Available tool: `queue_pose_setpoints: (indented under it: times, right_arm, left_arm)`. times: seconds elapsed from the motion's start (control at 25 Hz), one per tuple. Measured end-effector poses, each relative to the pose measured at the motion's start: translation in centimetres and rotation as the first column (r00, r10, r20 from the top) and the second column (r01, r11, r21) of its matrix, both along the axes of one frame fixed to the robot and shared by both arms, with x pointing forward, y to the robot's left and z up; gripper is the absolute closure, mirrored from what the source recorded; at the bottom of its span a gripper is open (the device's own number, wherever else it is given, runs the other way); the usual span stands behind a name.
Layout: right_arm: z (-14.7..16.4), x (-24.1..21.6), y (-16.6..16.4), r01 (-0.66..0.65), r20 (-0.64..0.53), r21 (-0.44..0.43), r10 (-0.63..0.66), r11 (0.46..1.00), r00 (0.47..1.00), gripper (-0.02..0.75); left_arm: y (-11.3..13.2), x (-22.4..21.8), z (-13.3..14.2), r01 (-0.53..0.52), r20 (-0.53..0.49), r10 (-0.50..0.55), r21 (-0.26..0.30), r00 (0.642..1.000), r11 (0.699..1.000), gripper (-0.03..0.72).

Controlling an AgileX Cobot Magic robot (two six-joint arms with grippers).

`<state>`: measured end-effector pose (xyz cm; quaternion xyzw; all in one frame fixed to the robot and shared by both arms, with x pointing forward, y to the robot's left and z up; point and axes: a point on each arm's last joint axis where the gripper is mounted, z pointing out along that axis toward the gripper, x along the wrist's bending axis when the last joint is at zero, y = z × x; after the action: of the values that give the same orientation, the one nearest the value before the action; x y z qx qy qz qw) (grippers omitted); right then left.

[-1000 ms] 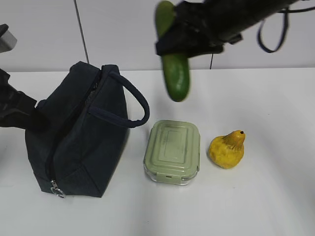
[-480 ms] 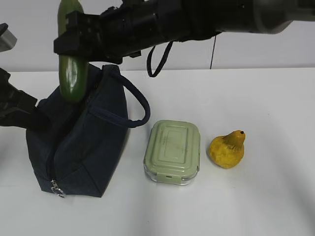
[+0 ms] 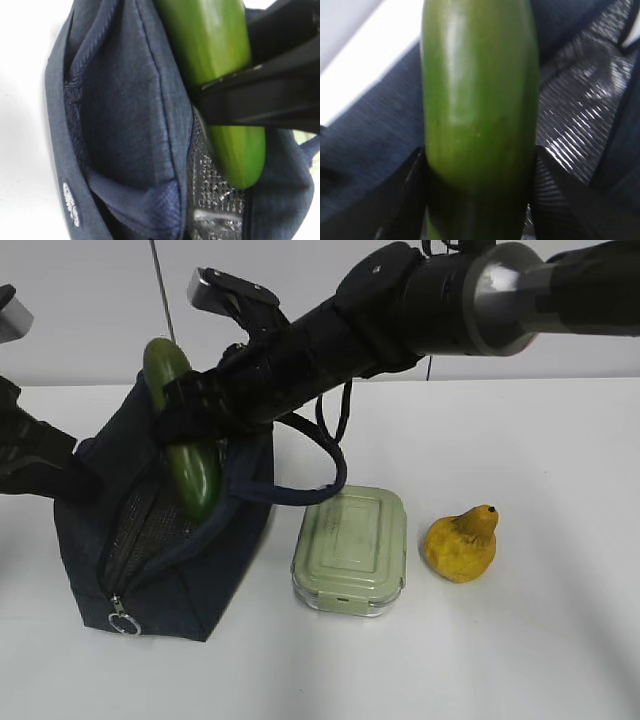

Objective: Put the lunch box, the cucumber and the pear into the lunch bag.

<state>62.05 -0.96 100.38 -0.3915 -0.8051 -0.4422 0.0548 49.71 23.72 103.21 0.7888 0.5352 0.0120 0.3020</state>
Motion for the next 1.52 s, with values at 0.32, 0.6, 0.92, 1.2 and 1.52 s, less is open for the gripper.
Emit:
queue_pose_setpoints:
  times: [0.32,0.6,0.92,1.2,1.52]
  right_arm:
    - [-0.5,-0.4,-0.2,-0.027,-0.039,-0.066,0.024,0.997,0.999,0.172]
    - [2.3,-0.3,0.2,-0.093,-0.002,-0.053,0.093,0.994,0.996,0.11]
    - [8.4,0.3,-4.6,0.043,0.107,-0.23,-0.019,0.972,0.994,0.12]
    - [7.6,0.8,-12.3,0.156,-0.033,-0.563,-0.211,0.812,0.977,0.156]
    - [2.8,-0.1,-15.8,0.112,-0.165,-0.679,-0.3,0.725,0.94,0.173]
  left_arm:
    - [0.0,0.0,0.0,-0.005,0.003,0.005,-0.005,1.0,1.0,0.704]
    - [0.0,0.1,0.0,-0.006,0.006,0.006,-0.004,1.0,1.0,0.704]
    - [0.0,0.1,0.0,-0.006,0.006,0.006,-0.003,1.0,1.0,0.704]
    - [0.0,0.1,0.0,-0.006,0.006,0.006,-0.002,1.0,1.0,0.704]
    - [0.0,0.1,0.0,-0.006,0.006,0.006,-0.002,1.0,1.0,0.704]
